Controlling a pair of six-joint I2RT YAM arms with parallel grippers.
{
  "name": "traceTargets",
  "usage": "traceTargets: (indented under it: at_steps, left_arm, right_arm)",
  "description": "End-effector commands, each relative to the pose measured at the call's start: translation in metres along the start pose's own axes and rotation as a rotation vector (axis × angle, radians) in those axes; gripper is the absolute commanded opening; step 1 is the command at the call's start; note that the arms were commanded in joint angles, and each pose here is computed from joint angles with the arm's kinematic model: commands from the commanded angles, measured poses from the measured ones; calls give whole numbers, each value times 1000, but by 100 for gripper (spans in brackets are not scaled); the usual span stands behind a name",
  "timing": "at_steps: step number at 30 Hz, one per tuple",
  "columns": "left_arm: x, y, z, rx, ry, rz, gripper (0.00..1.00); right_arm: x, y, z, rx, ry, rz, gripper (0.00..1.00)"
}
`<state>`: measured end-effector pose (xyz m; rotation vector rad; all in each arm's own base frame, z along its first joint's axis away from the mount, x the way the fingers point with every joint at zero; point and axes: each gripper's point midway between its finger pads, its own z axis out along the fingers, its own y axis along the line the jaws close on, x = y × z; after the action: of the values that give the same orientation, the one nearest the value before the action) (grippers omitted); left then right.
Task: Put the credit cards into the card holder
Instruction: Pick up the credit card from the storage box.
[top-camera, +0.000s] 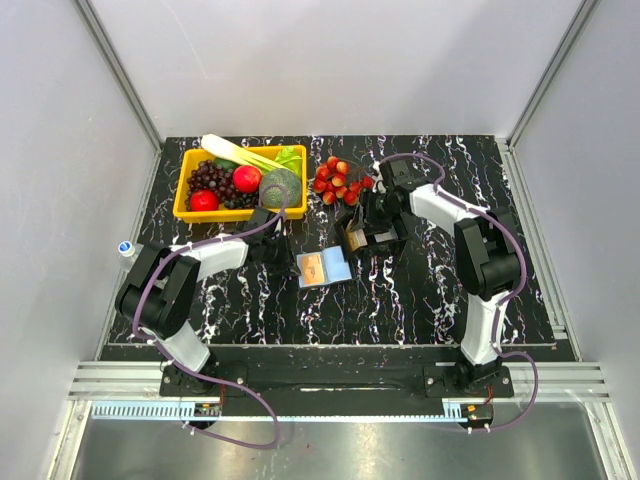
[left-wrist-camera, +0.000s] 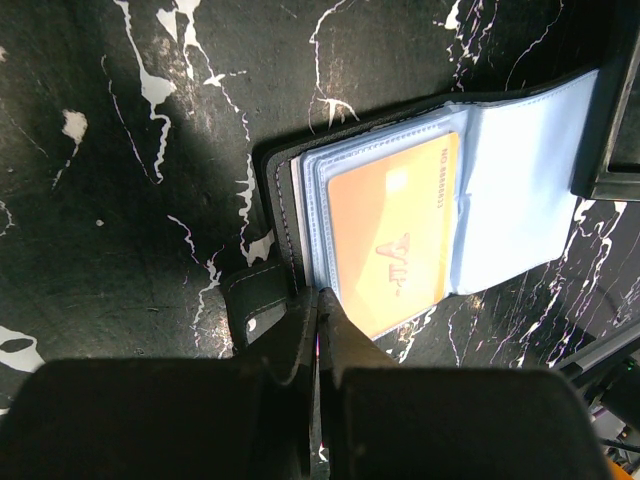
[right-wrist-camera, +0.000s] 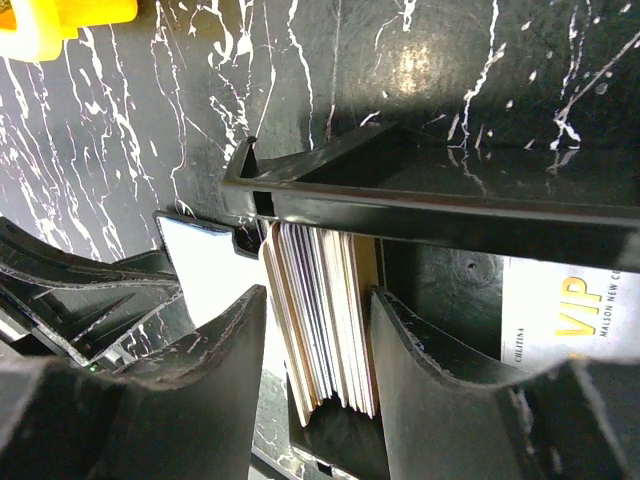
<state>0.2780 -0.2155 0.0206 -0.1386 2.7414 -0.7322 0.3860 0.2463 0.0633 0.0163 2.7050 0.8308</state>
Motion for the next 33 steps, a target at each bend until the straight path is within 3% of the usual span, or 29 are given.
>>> traceTargets:
  at_steps: [1,23,33]
  left_arm:
    - [-11,-12,1,43,-17,24,0]
    - [-7,-11,2,45,-8,27,0]
    - [-6,-9,0,38,-7,24,0]
  right_arm:
    - [-12,34,-28,-21,-55,-85,51]
    - [-7,33,-19,119,-62,-157,57]
    - [-5,44,-14,57,-43,-149,38]
